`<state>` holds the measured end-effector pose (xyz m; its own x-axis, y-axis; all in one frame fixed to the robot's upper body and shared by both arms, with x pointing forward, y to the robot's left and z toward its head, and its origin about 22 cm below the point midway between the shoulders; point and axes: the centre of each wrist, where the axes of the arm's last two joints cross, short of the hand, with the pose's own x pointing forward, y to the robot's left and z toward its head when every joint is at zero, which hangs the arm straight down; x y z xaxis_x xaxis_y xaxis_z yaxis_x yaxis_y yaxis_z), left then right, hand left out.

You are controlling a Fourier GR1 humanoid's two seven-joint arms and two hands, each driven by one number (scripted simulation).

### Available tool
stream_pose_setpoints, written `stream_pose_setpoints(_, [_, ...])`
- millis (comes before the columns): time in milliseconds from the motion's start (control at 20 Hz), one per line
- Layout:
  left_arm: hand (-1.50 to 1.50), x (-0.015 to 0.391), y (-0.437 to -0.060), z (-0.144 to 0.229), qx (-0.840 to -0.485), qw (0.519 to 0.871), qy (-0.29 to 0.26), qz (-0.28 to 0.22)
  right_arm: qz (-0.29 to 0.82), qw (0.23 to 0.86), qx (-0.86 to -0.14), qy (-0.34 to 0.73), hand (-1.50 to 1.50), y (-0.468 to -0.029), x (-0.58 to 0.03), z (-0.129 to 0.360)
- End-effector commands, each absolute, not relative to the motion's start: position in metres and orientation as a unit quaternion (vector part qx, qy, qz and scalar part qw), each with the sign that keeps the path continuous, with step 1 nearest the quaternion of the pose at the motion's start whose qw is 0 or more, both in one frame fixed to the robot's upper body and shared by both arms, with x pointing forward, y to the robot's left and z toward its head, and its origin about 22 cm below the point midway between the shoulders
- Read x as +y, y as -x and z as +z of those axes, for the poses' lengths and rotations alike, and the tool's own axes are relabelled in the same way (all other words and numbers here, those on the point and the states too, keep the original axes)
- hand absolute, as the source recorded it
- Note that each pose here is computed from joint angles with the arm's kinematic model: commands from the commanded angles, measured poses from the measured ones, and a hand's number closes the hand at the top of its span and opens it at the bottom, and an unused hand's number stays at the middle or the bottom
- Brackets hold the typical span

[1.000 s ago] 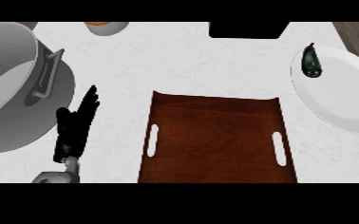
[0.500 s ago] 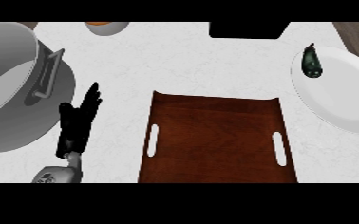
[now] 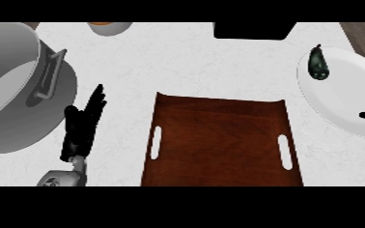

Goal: Pick the eggplant from the tray and place it in the plate

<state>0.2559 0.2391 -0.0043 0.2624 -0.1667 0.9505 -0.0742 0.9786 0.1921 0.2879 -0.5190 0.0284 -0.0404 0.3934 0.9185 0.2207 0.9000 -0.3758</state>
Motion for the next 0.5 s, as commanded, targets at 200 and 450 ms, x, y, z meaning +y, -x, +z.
stream_pose_setpoints(200, [0.0, 0.234, -0.264, 0.0, -0.613, 0.783, -0.102, -0.029, 0.064, 0.669, -0.698, 0.247, -1.5, -0.272, -0.54, 0.04])
stream_pose_setpoints(450, [0.0, 0.229, -0.258, -0.008, -0.612, 0.784, -0.097, -0.024, 0.07, 0.672, -0.688, 0.265, -1.5, -0.262, -0.542, 0.032])
